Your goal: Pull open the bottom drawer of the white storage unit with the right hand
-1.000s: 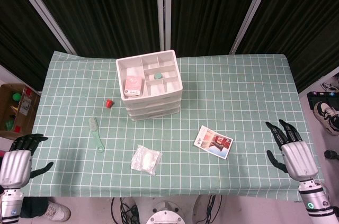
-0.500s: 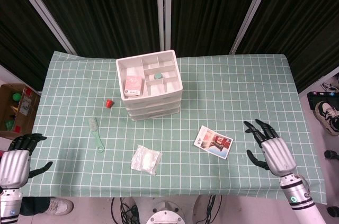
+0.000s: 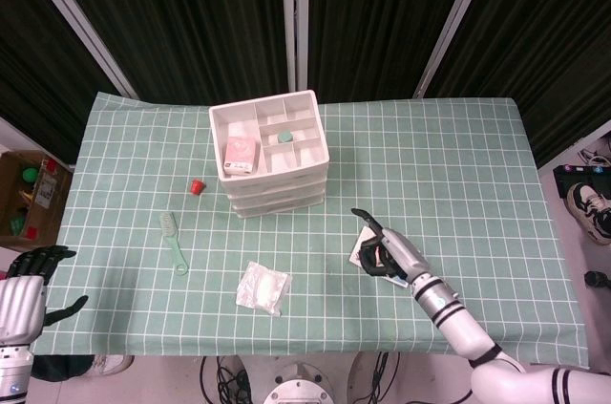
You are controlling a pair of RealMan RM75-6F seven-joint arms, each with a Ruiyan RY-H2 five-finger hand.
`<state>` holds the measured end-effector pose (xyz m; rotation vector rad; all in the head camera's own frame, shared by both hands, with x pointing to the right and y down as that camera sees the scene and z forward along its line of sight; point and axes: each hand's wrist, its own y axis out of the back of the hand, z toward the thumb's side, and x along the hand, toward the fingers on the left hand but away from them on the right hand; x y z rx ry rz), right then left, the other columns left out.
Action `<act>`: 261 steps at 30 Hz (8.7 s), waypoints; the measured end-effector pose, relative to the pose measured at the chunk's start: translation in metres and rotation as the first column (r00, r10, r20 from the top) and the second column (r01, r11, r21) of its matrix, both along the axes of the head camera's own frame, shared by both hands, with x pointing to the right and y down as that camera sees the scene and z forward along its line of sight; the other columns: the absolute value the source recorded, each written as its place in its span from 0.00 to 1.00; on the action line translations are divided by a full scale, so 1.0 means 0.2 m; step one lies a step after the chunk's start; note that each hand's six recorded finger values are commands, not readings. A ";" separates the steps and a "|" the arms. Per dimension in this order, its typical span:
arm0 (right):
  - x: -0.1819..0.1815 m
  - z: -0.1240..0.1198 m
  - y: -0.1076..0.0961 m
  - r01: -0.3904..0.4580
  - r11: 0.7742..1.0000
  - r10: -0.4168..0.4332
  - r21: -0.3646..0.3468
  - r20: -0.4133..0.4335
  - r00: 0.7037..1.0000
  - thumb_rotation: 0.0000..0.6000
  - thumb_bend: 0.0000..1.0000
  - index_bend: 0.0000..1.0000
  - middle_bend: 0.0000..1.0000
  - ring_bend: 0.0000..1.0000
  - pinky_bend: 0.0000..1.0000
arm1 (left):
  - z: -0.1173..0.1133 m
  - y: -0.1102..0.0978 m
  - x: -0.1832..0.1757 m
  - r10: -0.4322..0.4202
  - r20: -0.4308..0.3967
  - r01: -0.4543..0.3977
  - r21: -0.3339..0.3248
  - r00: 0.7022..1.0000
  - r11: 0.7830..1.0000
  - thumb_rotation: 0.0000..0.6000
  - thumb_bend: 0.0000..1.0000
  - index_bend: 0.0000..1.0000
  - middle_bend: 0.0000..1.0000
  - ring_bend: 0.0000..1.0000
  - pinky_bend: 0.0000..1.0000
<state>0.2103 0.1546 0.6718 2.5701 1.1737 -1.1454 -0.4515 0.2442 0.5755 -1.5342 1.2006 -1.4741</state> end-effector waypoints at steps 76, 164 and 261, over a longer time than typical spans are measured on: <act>-0.71 0.34 -0.02 -0.005 0.913 0.084 -0.408 0.176 0.981 1.00 0.68 0.07 0.76 0.76 0.93 | -0.01 0.01 -0.06 -0.029 -0.006 0.029 -0.005 1.000 1.000 1.00 0.03 0.30 0.25 0.20 0.20; -0.38 -0.04 0.01 0.496 0.867 -0.494 -0.038 -0.193 0.848 1.00 0.46 0.00 0.75 0.75 0.93 | -0.01 0.01 -0.06 -0.031 -0.012 0.031 0.002 0.999 1.000 1.00 0.03 0.30 0.25 0.20 0.20; -0.71 -0.13 -0.08 0.822 -0.175 -0.244 0.542 -0.833 0.497 1.00 0.46 0.58 0.97 0.93 1.00 | -0.08 0.08 -0.06 -0.054 -0.038 0.055 0.025 0.998 0.998 1.00 0.03 0.30 0.25 0.20 0.20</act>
